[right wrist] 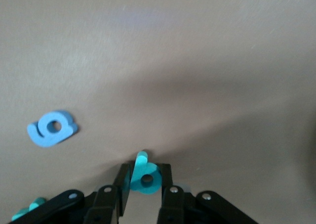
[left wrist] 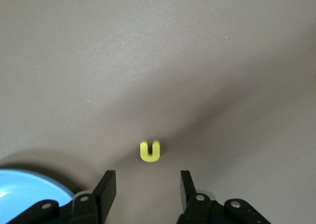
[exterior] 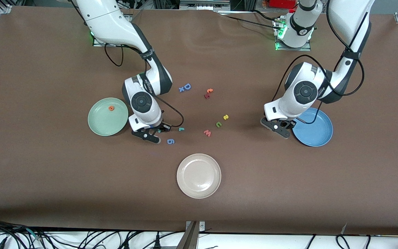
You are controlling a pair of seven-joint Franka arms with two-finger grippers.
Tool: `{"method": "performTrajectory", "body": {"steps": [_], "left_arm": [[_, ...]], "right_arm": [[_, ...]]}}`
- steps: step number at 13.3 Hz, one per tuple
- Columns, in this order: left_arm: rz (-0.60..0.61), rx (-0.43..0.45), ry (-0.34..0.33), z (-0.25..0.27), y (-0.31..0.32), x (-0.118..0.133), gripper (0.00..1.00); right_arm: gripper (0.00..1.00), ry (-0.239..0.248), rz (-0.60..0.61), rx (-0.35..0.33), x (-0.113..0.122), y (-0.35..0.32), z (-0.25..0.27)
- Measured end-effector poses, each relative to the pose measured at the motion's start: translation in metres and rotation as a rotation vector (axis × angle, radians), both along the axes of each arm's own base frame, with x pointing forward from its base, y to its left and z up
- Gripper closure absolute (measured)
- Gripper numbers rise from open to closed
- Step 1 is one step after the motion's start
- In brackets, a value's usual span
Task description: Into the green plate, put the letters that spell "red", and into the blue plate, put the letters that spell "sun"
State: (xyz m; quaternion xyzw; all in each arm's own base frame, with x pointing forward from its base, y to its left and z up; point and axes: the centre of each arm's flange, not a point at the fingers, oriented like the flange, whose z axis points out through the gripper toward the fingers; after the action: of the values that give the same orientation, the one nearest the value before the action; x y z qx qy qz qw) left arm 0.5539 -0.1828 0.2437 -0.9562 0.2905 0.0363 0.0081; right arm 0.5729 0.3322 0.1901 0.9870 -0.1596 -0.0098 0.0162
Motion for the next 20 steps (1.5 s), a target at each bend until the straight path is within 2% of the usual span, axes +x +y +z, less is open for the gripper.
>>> {"method": "performTrajectory", "body": {"steps": [2,6,8,11,17,20], "left_arm": [[-0.009,-0.001,0.005,-0.015,0.0,-0.001,0.4],[-0.019,-0.012,0.0,-0.044,0.001,-0.001,0.4],[-0.019,-0.011,0.008,-0.055,0.004,-0.002,0.4],[-0.04,0.012,-0.011,-0.058,0.012,0.002,0.41],[-0.039,0.004,-0.019,-0.069,0.014,0.002,0.4],[-0.04,0.004,-0.019,-0.069,0.014,0.002,0.41]], "right_arm": [[0.7,0.029,0.075,-0.027,0.011,-0.024,0.021],[0.7,0.159,0.263,-0.081,0.035,-0.123,0.072],[0.7,0.204,0.331,-0.089,0.039,-0.166,0.073],[0.7,0.261,0.369,-0.081,0.03,-0.213,0.047],[0.7,0.24,0.378,-0.093,0.006,-0.233,0.003],[0.7,0.239,0.379,-0.094,0.004,-0.233,0.001]]}}
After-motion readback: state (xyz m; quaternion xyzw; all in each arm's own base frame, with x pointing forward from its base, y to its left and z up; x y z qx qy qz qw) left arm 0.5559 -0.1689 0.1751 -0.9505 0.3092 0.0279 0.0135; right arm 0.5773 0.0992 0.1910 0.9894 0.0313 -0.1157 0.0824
